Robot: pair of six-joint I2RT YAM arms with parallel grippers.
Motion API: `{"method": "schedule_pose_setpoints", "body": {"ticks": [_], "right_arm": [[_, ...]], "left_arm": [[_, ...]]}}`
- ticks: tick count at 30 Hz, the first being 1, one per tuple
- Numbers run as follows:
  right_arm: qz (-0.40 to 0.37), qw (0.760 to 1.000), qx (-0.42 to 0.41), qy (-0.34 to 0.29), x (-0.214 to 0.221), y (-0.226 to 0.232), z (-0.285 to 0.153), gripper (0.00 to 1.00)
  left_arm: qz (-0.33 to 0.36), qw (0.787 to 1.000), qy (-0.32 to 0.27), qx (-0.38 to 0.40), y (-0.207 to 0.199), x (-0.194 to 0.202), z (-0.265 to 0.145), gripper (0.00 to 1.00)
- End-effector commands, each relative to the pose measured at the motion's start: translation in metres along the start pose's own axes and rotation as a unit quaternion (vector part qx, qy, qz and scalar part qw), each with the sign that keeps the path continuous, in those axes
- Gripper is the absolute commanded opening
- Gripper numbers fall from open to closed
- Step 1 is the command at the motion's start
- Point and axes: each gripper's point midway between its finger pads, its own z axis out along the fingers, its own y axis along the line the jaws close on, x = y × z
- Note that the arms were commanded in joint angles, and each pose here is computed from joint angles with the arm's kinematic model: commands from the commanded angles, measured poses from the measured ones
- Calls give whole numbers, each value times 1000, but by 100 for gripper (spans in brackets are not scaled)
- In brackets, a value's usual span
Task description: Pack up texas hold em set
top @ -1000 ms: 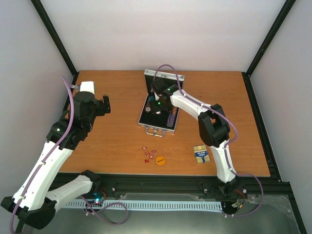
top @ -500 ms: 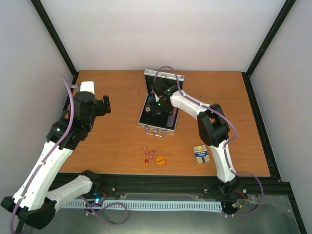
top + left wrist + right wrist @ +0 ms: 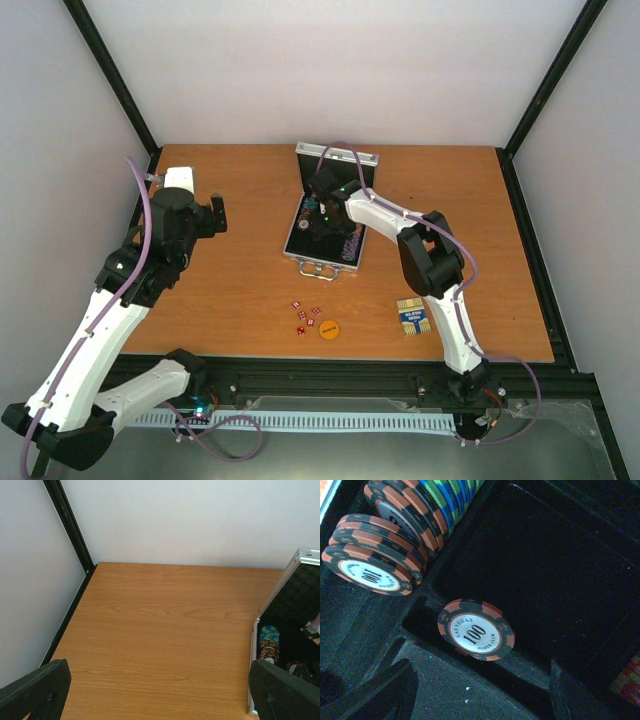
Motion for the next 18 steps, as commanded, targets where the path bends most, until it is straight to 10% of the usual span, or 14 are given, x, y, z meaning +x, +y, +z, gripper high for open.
{"method": "schedule_pose_setpoints", "body": {"ticks": [1, 18], "right_arm": [[14, 1000, 15, -4, -2, -7, 9, 74], [29, 999, 42, 0, -1, 4, 25, 75]], "left_arm": [[-18, 1000, -16, 4, 1, -13, -6, 100], [-16, 1000, -18, 4, 3, -12, -9, 100]]}}
